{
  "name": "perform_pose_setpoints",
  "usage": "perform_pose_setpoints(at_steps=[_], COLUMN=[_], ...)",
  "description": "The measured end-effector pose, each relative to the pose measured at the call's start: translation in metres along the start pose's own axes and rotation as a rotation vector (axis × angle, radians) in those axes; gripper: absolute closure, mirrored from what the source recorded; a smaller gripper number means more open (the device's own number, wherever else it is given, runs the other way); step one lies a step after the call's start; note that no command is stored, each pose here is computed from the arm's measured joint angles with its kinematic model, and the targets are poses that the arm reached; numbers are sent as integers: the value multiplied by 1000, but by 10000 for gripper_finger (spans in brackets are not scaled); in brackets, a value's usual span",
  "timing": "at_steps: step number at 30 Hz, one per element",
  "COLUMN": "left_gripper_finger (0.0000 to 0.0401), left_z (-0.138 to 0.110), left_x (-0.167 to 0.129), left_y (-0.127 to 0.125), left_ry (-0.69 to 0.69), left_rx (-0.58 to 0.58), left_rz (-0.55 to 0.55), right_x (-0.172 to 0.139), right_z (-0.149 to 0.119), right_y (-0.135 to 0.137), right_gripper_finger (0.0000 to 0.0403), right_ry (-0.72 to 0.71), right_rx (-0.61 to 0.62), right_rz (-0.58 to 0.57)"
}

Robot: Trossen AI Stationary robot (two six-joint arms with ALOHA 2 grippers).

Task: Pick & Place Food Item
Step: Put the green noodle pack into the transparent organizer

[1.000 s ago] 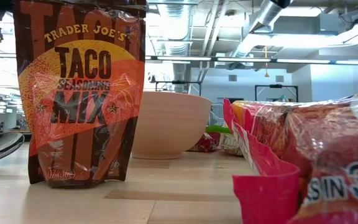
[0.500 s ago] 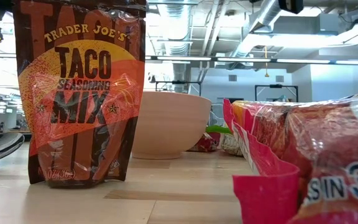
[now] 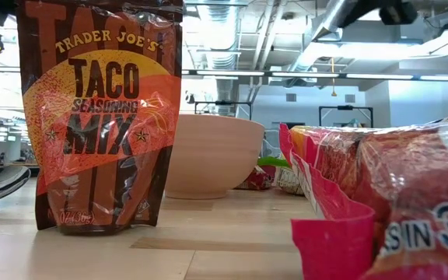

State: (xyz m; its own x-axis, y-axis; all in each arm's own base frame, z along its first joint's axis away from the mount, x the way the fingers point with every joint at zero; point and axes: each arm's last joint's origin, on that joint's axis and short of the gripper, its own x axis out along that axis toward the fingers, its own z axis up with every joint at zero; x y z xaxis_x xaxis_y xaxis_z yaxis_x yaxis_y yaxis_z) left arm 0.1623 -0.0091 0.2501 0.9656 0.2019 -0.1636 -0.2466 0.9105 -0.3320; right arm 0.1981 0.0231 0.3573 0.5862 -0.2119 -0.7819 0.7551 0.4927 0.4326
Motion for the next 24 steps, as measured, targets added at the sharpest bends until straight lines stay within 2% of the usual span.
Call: perform_pose_setpoints(at_steps=[5,10,18,24], left_gripper_finger=[309,309,309,309], left_z=[0,0,0,0], left_x=[0,0,0,0], left_y=[0,0,0,0], left_ry=[3,3,3,3], left_rx=[0,0,0,0], left_rz=[-6,-6,-6,-6], right_x=[-3,-6,-1,20], right_z=[-11,-20,-29,-36], right_y=[-7,-7,0,10], right_gripper_finger=[401,401,401,401], right_ry=[75,99,120,143], right_rx=[74,96,76,5], right_rz=[-77,-99,-111,-185])
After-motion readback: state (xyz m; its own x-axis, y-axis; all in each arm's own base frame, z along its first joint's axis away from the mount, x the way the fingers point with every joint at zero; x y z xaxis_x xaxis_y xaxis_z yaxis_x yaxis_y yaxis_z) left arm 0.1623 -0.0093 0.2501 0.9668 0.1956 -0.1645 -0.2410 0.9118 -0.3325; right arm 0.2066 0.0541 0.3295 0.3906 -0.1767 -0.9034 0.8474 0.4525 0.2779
